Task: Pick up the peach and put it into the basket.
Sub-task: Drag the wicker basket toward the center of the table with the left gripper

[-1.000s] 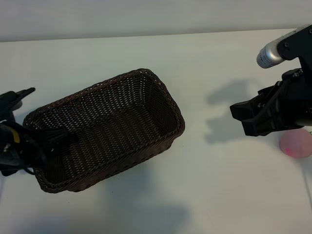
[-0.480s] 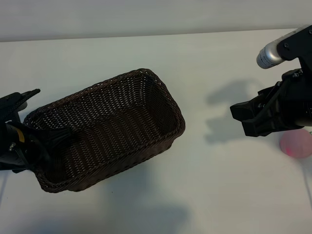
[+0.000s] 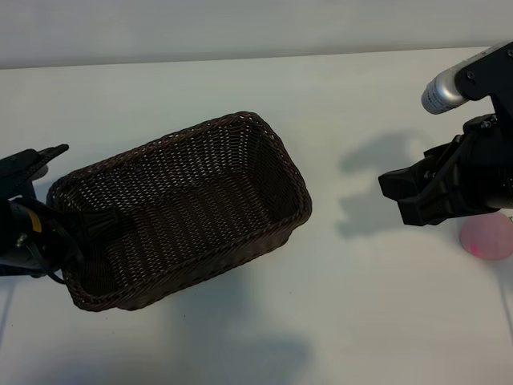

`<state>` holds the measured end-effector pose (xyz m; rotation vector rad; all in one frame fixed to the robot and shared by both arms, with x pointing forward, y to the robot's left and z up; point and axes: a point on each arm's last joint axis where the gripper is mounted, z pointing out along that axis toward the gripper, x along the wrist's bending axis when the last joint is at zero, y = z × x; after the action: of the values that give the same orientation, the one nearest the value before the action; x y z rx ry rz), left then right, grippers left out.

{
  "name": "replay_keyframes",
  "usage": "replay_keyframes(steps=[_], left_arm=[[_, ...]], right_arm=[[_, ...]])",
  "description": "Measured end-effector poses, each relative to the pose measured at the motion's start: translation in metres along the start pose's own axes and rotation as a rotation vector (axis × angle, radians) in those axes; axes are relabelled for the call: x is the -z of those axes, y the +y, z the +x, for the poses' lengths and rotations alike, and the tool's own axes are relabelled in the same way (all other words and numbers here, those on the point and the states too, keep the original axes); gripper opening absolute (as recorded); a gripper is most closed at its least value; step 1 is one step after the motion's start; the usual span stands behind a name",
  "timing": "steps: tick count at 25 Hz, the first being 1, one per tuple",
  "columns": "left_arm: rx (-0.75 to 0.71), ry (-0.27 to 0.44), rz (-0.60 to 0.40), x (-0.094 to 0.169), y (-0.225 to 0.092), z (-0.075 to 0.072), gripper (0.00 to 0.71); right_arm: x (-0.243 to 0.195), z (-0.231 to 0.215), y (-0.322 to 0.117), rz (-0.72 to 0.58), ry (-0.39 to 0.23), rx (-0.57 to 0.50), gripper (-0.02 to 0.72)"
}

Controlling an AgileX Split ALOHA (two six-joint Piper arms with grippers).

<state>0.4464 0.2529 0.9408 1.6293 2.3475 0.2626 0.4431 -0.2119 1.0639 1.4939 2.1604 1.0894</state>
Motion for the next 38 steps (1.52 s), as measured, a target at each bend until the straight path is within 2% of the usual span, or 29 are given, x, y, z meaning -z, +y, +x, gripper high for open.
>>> replay_keyframes(steps=[6, 17, 28, 38], left_arm=[[0.01, -0.03, -0.01, 0.0, 0.001, -0.003, 0.203], [-0.009, -0.192, -0.026, 0.01, -0.001, -0.014, 0.177], [-0.035, -0.246, -0.075, 0.024, 0.0, -0.016, 0.17], [0.042, -0.332, -0.155, 0.036, 0.005, -0.02, 0.17]], right_arm=[[0.0, 0.0, -0.001, 0.014, 0.005, 0.0, 0.58], [0.0, 0.001, -0.002, 0.021, 0.007, 0.0, 0.58], [0.0, 0.001, -0.002, 0.021, 0.007, -0.001, 0.58], [0.0, 0.001, -0.002, 0.026, 0.009, -0.001, 0.58]])
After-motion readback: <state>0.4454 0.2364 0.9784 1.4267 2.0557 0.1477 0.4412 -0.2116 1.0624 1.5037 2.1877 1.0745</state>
